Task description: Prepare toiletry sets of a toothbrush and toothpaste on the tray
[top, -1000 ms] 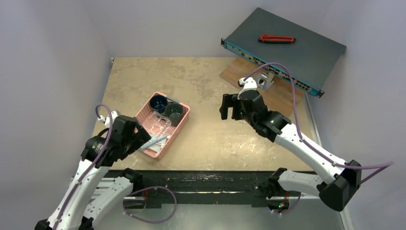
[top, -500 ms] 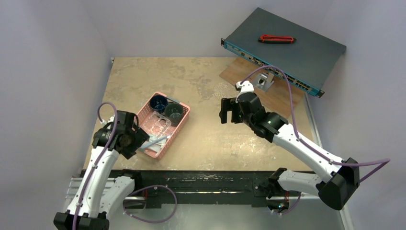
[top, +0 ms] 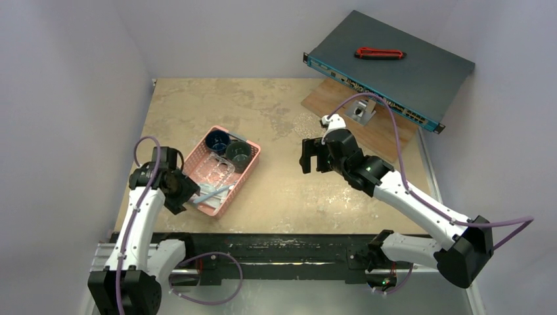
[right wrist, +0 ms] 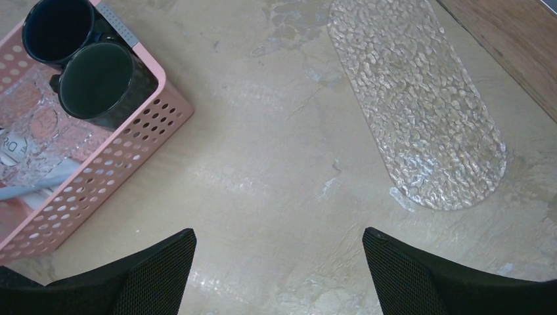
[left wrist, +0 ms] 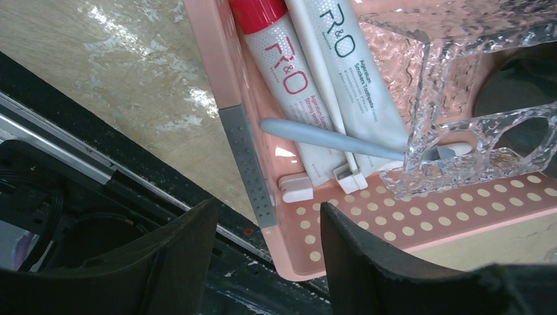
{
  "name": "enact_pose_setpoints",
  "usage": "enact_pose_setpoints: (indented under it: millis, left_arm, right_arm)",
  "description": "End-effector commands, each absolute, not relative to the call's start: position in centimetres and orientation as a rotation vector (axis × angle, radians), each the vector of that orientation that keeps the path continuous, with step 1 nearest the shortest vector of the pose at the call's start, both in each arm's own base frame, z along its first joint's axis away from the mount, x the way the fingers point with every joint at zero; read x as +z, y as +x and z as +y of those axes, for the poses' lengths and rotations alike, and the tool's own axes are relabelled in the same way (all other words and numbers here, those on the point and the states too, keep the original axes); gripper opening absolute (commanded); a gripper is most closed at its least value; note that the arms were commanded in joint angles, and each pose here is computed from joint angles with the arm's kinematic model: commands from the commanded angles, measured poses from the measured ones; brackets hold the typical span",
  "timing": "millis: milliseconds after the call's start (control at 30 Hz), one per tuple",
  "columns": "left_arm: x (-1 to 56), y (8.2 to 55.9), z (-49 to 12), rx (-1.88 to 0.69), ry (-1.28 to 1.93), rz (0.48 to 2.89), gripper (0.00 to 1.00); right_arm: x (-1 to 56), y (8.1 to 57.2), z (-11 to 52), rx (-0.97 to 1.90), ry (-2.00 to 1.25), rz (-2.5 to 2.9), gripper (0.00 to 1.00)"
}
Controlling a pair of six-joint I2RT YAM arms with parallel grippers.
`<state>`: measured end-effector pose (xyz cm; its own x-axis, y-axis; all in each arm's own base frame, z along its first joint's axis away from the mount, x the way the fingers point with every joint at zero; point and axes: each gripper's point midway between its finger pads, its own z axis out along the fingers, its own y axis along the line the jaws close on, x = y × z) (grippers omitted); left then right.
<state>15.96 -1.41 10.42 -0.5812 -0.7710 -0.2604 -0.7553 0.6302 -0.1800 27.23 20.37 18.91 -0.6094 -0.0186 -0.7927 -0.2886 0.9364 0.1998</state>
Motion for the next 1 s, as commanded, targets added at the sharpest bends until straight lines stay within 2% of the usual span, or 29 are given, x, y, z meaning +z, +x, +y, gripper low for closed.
enact_pose_setpoints:
  millis: [0,633,767,867,967]
  left_arm:
    - [9.7,16.3,-1.4,-0.116,-1.221,2.579,0.56]
    - [8.0,17.3,-2.2,-0.199,-1.199,2.662,0.25]
    - [7.9,17.5,-2.5,-0.232,-1.176,2.674,0.15]
    - [7.8,17.7,-2.7,-0.253,-1.157,2.68,0.0]
    - [7.8,17.9,-2.8,-0.263,-1.144,2.678,0.0]
  right_arm:
    - [19.8,27.4,20.9,0.428,-0.233,2.16,0.99]
    - [19.2,27.0,20.9,0.44,-0.236,2.162,0.99]
    - [19.1,27.0,20.9,0.444,-0.235,2.164,0.99]
    - [19.2,26.9,20.9,0.446,-0.235,2.164,0.99]
    - [19.3,26.9,20.8,0.447,-0.233,2.162,0.99]
